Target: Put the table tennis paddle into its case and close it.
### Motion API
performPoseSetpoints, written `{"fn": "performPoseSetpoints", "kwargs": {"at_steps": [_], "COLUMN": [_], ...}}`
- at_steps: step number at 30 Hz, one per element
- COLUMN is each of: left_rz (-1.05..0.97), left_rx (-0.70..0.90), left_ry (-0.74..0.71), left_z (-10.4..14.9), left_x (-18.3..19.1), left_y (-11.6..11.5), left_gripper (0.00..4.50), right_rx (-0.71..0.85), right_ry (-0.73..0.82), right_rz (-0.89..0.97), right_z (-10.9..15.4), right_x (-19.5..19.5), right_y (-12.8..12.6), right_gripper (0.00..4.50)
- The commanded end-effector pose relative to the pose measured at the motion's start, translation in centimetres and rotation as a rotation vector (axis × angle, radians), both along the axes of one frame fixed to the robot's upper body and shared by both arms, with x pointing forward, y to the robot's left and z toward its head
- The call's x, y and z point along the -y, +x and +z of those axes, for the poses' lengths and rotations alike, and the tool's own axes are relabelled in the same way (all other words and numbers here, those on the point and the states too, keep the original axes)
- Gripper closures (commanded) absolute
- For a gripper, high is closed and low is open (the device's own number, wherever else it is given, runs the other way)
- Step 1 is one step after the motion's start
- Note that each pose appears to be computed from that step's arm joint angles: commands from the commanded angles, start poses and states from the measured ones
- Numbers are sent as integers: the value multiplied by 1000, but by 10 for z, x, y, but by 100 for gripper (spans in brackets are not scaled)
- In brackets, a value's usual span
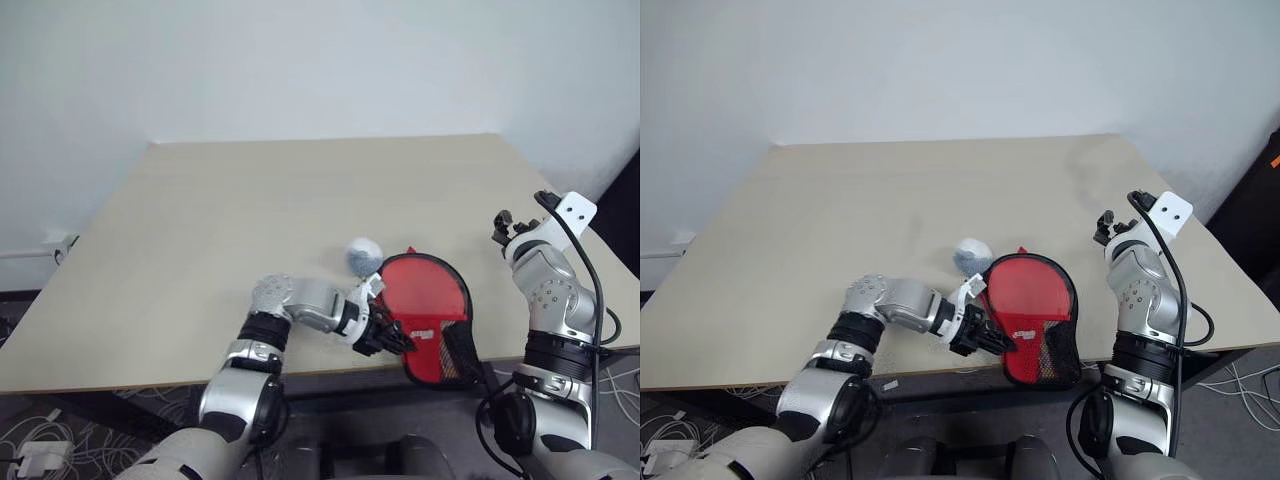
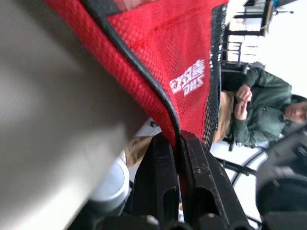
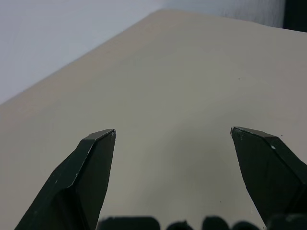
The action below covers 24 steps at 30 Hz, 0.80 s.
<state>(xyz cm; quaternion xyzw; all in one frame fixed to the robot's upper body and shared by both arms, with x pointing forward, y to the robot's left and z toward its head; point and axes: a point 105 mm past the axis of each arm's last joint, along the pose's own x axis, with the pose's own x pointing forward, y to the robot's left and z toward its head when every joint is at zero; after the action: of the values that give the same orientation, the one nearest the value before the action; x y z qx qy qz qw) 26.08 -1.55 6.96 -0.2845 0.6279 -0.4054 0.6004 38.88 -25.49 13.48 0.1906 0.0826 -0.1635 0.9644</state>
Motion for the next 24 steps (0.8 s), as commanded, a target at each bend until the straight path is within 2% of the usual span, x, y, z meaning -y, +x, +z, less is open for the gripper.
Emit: {"fn": "performPoseSetpoints", "kwargs": {"at_steps": [1, 6, 11, 23, 24], "left_rz": [10, 131, 307, 421, 421], "left_rx": [32, -17, -34, -5, -3], "left_ry": [-33, -19, 24, 80, 80], "left_z": [9, -6, 2, 13, 13], "left_x": [3, 16, 26, 18, 18], "left_y": [-4, -16, -24, -23, -23], "left_gripper": [448, 448, 448, 448, 405], "right_rx": [45, 35, 38, 22, 20], "right_ry": [-29, -35, -41, -31, -30], "right_rz": [-1, 12, 29, 64, 66], "right_z": [17, 14, 17, 10, 10], "right_x": [3, 1, -3, -16, -16], "right_y": [0, 2, 5, 8, 8], "right_gripper": [33, 33, 33, 33, 33]}}
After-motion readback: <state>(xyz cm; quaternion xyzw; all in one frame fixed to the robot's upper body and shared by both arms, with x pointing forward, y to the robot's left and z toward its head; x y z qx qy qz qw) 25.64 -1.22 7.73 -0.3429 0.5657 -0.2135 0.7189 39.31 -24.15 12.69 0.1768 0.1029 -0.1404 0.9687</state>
